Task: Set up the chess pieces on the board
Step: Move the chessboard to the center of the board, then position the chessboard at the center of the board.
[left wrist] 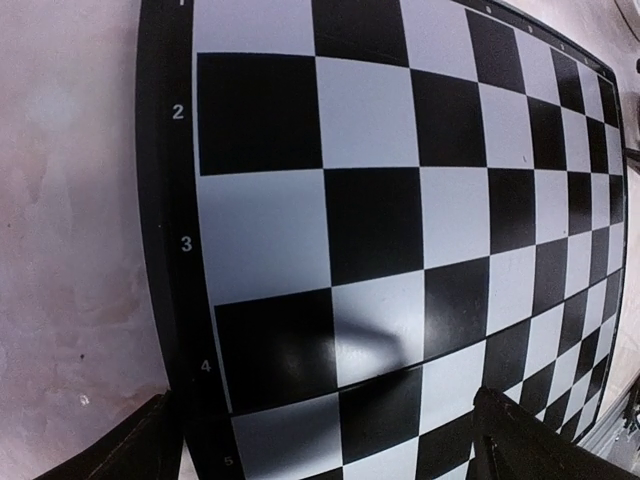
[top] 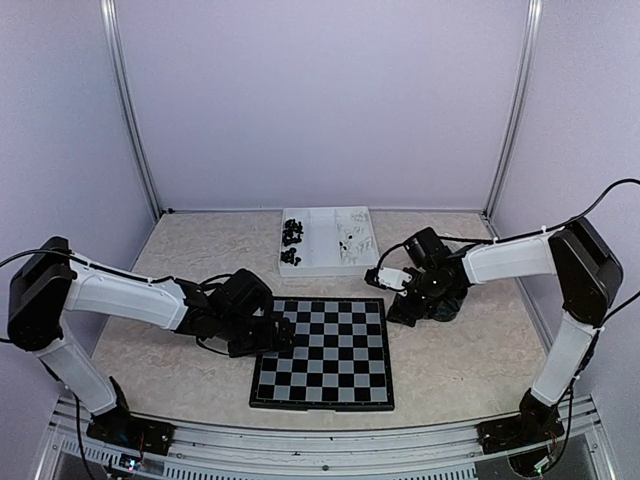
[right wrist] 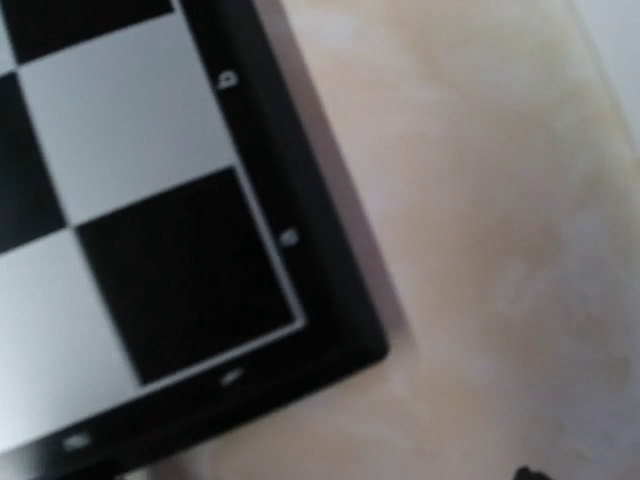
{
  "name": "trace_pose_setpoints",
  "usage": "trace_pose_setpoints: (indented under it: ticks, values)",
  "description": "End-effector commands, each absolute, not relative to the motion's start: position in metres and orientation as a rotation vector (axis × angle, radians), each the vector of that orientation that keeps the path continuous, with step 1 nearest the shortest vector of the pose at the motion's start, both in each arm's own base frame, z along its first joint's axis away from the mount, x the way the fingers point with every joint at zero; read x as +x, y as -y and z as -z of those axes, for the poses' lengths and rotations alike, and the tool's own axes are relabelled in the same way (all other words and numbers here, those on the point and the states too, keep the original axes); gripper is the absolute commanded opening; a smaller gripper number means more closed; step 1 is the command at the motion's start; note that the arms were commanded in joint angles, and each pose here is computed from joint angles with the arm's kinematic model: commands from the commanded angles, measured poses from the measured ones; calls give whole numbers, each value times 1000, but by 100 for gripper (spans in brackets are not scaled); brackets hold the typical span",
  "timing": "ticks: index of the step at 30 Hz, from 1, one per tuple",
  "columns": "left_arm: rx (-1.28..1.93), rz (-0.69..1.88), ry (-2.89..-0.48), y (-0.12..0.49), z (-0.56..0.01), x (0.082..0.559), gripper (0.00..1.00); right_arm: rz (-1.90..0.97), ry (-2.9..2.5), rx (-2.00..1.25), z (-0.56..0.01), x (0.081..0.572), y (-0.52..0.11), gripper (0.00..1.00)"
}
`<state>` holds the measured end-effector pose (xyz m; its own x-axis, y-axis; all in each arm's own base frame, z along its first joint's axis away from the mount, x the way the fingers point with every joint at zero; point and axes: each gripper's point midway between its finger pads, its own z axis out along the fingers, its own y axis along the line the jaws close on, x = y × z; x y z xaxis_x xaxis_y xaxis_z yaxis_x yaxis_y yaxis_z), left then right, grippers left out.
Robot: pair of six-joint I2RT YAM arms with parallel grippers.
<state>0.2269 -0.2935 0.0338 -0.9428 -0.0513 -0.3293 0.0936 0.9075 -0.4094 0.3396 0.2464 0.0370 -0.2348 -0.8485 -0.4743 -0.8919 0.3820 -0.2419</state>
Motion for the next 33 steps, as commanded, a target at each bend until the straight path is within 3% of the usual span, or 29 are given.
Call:
trace_pose_setpoints:
  ticks: [1,4,8,12,15,18,22,25,33]
  values:
    - [103,652,-2764,311,-32,221,99,-105,-2062,-1453,-58,345,-246,83]
    - [131,524,-2759,300,-40,228,99,-121,-2060,-1460,-67,341,-245,83]
    - [205,399,-2665,292,-92,252,99,-195,-2007,-1461,-105,335,-245,84]
    - [125,372,-2571,277,-134,304,97,-338,-1930,-1464,-143,324,-251,84]
    - [-25,303,-2505,252,-146,363,88,-383,-1907,-1454,-154,320,-255,84]
    - [-87,333,-2429,251,-164,421,72,-405,-1917,-1449,-151,319,-257,84]
    - [-24,349,-2486,275,-131,475,56,-384,-1933,-1450,-145,321,-254,83]
    - [10,339,-2519,289,-108,492,51,-368,-1942,-1441,-143,323,-252,83]
    - [-70,216,-2581,272,-59,507,26,-389,-1977,-1439,-131,319,-248,83]
